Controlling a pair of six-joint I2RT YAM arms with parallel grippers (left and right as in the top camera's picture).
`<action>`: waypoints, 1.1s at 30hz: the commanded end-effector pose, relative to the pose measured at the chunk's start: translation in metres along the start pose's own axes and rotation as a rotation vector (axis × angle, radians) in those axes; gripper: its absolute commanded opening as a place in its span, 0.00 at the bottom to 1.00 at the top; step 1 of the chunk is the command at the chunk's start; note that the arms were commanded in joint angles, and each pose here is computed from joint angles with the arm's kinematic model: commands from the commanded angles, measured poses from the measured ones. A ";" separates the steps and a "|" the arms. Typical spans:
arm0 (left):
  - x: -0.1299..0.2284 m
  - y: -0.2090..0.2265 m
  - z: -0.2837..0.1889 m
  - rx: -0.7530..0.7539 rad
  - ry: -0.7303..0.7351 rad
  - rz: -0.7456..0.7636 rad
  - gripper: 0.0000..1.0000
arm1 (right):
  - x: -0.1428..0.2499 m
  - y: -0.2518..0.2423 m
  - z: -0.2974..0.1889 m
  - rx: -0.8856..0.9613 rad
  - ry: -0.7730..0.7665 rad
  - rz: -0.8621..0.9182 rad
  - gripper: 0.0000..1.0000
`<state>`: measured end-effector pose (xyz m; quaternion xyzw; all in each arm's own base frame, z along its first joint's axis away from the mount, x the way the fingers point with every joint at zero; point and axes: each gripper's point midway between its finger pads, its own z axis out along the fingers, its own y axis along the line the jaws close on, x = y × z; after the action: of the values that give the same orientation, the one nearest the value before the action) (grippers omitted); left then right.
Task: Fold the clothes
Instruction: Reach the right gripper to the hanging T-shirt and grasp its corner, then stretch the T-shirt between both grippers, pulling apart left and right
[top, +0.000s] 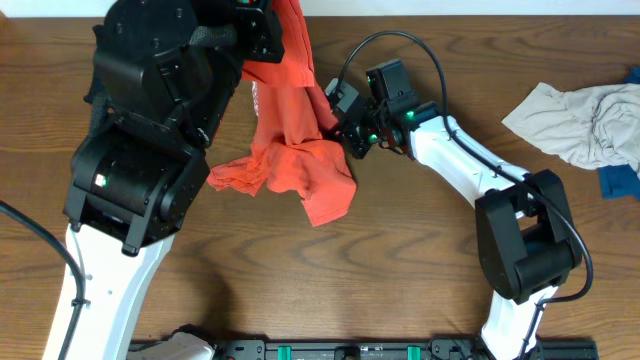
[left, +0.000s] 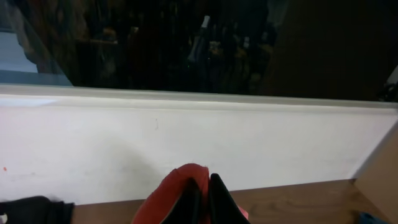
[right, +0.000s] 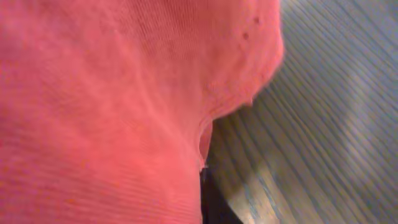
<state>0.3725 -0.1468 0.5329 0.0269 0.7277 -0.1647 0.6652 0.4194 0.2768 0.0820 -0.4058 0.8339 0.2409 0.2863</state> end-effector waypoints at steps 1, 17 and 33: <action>-0.018 0.000 -0.012 0.003 -0.048 0.005 0.06 | -0.002 -0.010 -0.005 0.042 -0.002 0.051 0.01; -0.017 -0.007 -0.014 0.046 -0.037 0.007 0.06 | -0.059 -0.043 -0.121 0.370 -0.163 0.110 0.01; -0.055 -0.013 -0.082 0.105 -0.147 -0.009 0.06 | -0.071 -0.035 -0.349 0.779 -0.433 0.163 0.01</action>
<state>0.3210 -0.1371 0.5695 0.0430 0.6934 -0.1999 0.6909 0.3964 0.0914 0.3506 -0.1681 0.8240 0.0255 0.5405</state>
